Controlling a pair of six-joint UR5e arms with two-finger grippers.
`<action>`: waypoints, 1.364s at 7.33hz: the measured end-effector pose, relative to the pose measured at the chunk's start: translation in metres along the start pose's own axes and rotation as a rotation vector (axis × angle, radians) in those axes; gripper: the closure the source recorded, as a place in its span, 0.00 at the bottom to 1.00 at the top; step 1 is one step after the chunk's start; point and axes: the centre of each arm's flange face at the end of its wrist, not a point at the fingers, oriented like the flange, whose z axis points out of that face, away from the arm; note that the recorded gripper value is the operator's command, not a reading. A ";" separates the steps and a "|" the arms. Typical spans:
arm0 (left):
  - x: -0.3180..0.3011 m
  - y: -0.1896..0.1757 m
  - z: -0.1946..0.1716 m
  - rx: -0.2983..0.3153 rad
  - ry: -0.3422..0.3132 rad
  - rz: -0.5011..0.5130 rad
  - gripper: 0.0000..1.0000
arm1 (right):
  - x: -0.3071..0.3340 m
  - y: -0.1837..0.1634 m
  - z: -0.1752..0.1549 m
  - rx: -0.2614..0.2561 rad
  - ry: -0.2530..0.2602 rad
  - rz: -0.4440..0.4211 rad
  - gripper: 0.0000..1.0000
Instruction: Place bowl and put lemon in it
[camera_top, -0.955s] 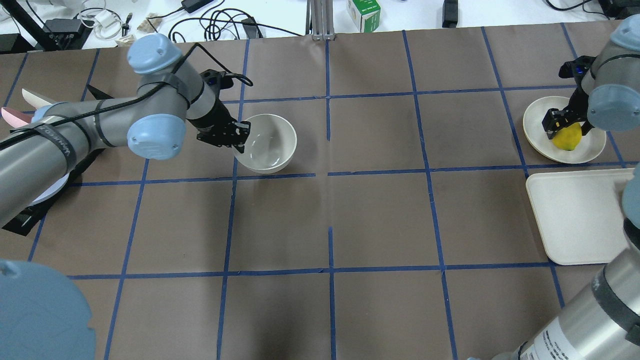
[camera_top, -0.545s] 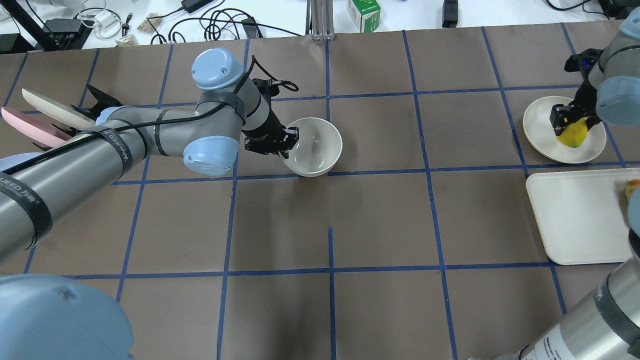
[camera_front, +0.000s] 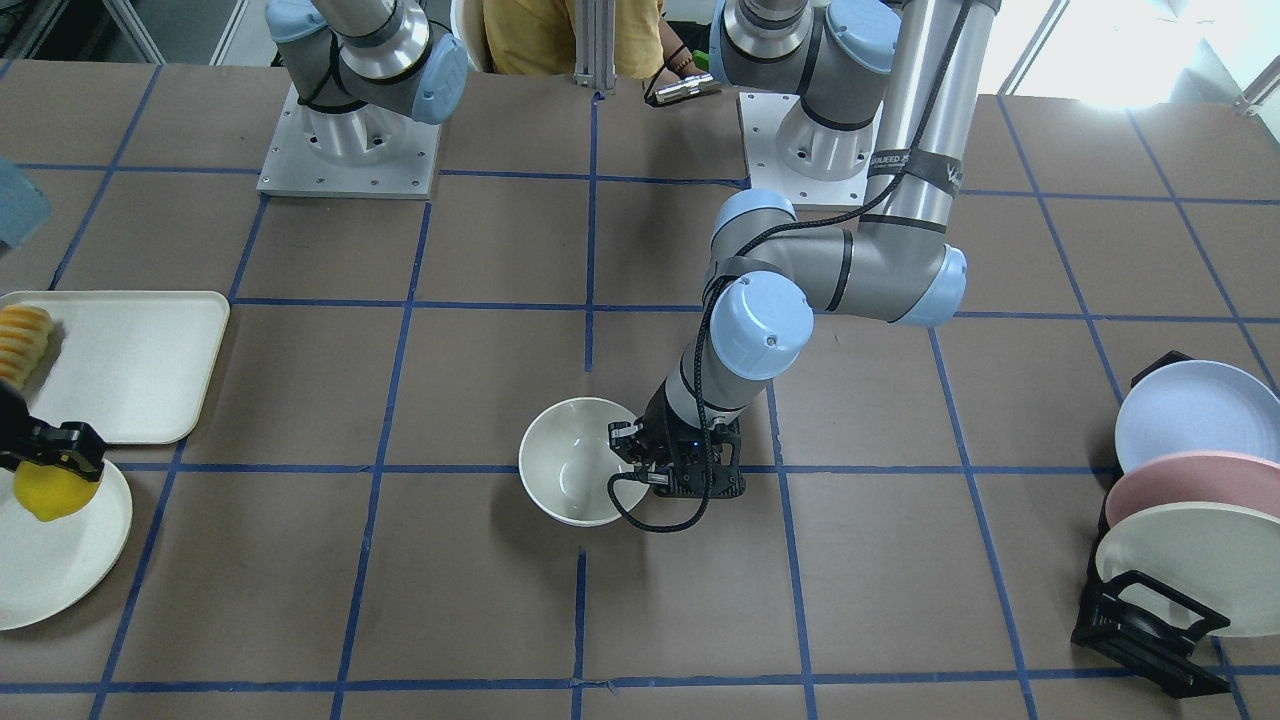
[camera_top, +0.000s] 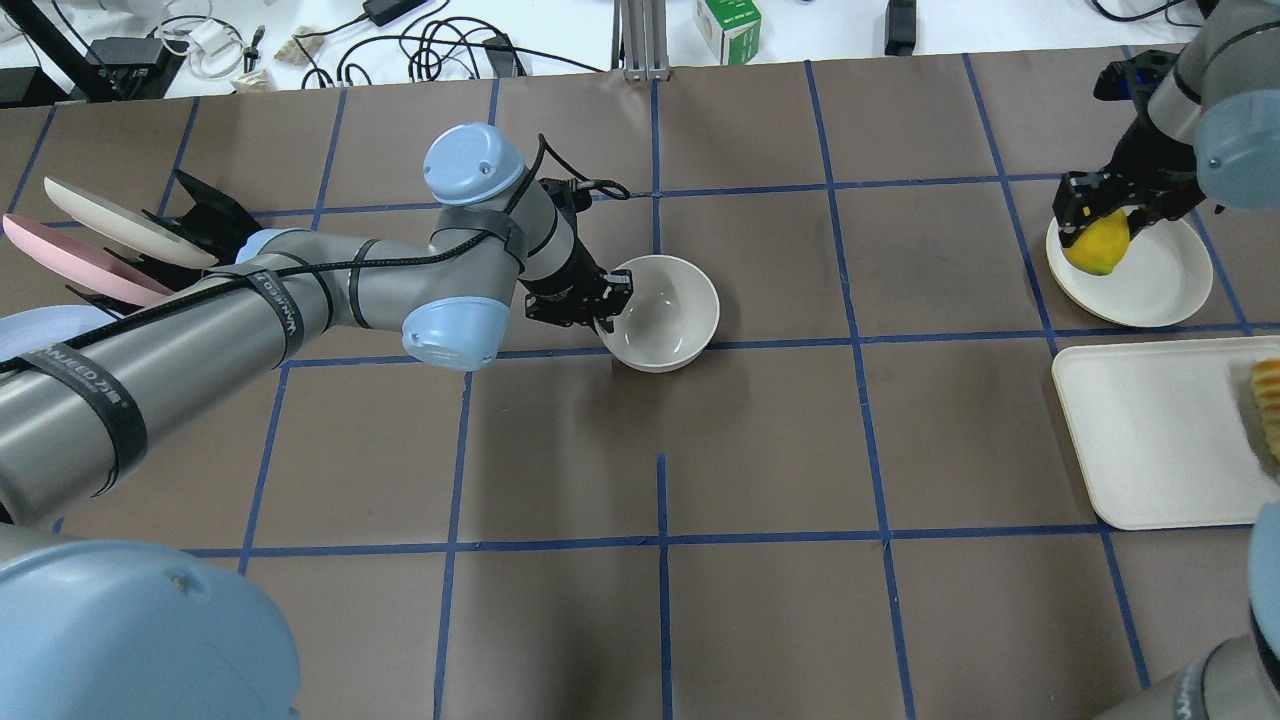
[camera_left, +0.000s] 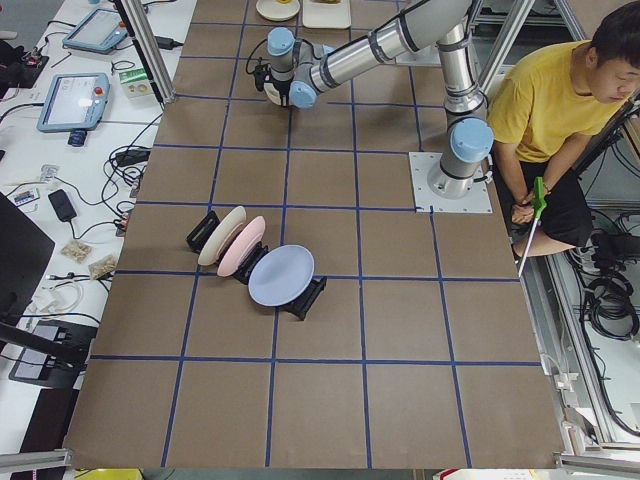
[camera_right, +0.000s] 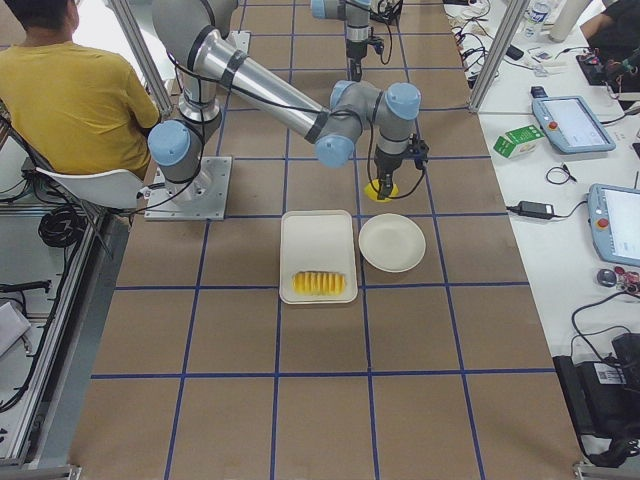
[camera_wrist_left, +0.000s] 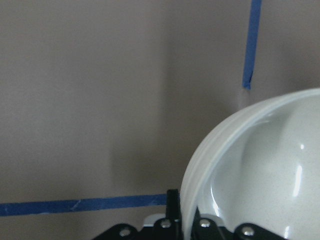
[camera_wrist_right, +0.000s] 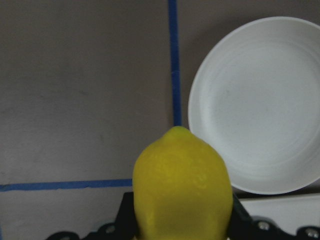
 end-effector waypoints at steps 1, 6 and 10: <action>0.001 -0.002 -0.013 0.022 -0.009 0.010 0.00 | -0.044 0.003 -0.013 0.004 -0.004 0.016 1.00; -0.059 0.004 -0.182 0.006 -0.183 0.037 0.00 | -0.242 0.027 -0.033 0.076 -0.045 0.149 1.00; -0.067 0.041 -0.287 -0.030 -0.239 0.085 0.00 | -0.344 0.048 -0.022 0.114 -0.159 0.182 1.00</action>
